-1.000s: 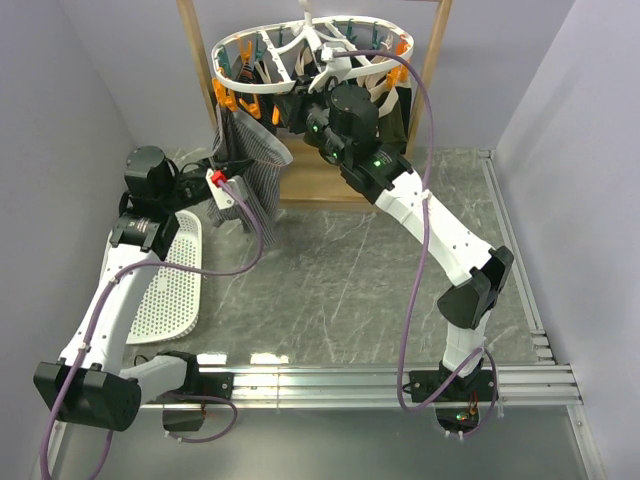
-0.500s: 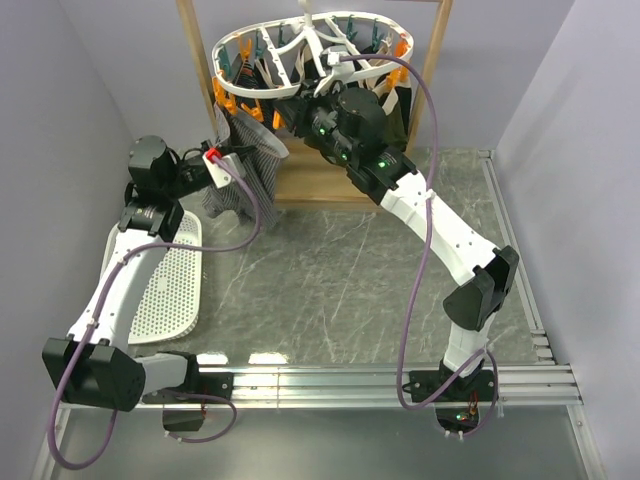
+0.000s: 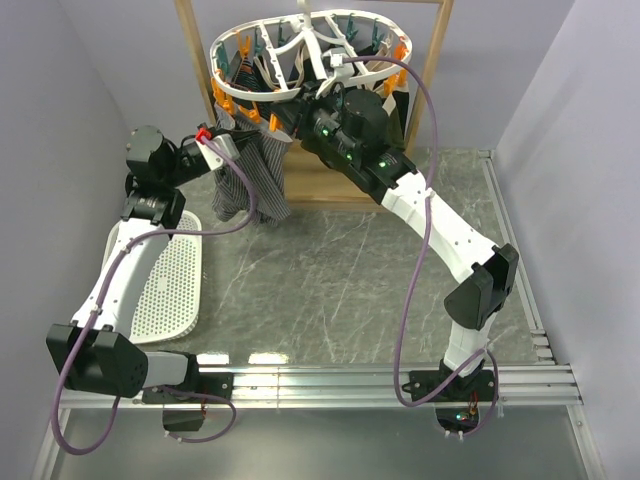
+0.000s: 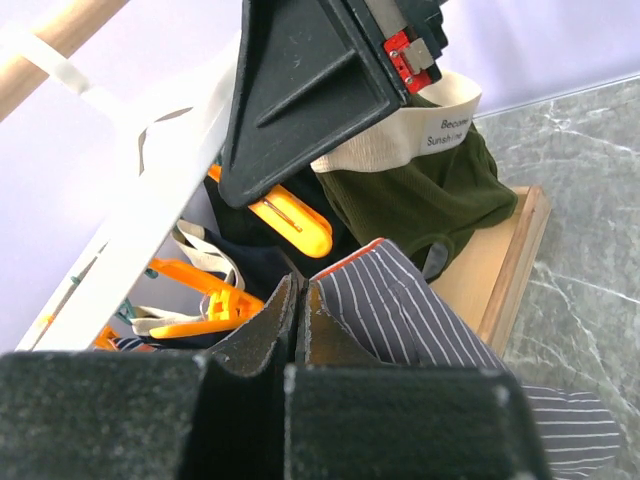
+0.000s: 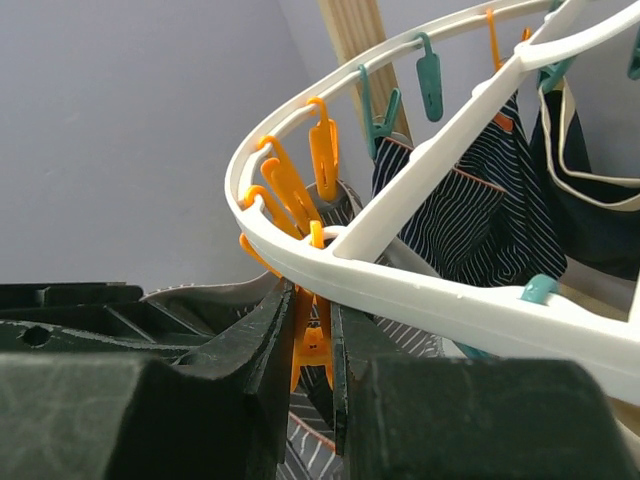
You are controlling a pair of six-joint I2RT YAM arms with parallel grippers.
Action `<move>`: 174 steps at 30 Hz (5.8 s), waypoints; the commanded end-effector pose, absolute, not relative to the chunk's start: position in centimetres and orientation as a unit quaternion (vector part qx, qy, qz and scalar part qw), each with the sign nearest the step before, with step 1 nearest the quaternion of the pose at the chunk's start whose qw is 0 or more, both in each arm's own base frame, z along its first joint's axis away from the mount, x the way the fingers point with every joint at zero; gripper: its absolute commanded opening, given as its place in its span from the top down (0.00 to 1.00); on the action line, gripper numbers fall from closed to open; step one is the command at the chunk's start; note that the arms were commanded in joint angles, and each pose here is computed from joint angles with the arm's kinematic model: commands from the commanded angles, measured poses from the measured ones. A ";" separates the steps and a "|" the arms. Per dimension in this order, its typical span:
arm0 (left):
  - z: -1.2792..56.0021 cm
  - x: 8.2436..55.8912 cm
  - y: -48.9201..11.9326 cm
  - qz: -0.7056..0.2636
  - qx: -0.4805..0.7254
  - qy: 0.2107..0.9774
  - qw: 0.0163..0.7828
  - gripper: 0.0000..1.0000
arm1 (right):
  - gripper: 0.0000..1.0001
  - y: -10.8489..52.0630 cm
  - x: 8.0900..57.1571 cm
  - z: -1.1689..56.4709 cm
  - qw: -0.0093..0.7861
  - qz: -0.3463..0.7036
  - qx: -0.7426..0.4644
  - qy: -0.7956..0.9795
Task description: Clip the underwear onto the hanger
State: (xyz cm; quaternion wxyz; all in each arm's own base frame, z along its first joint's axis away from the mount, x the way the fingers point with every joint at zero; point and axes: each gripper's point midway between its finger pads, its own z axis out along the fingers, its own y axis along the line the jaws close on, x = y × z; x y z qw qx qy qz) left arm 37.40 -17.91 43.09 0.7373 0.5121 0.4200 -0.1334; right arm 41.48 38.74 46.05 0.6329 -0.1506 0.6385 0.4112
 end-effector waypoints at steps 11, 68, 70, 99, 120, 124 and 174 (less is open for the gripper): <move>46.2 36.7 -18.4 -0.146 0.508 0.381 0.758 1.00 | 1.00 40.1 37.5 46.3 0.575 0.501 -0.196 0.617; 48.0 37.3 -18.2 -0.211 0.466 0.399 0.761 1.00 | 1.00 39.6 36.2 45.8 0.524 0.603 -0.212 0.563; 48.3 37.2 -18.1 -0.212 0.463 0.399 0.763 1.00 | 1.00 39.6 36.1 45.8 0.524 0.603 -0.214 0.562; 49.2 37.9 -17.8 -0.237 0.431 0.412 0.767 1.00 | 1.00 39.4 35.6 46.4 0.515 0.635 -0.193 0.542; 50.5 38.6 -17.9 -0.326 0.346 0.437 0.764 1.00 | 0.96 39.2 36.6 46.5 0.506 0.649 -0.148 0.548; 50.4 38.7 -17.9 -0.326 0.344 0.440 0.763 1.00 | 0.86 39.4 36.7 46.3 0.504 0.649 -0.146 0.550; 43.7 33.7 -18.2 -0.271 0.487 0.483 0.676 0.46 | 0.06 34.5 36.9 46.8 0.580 0.510 -0.174 0.612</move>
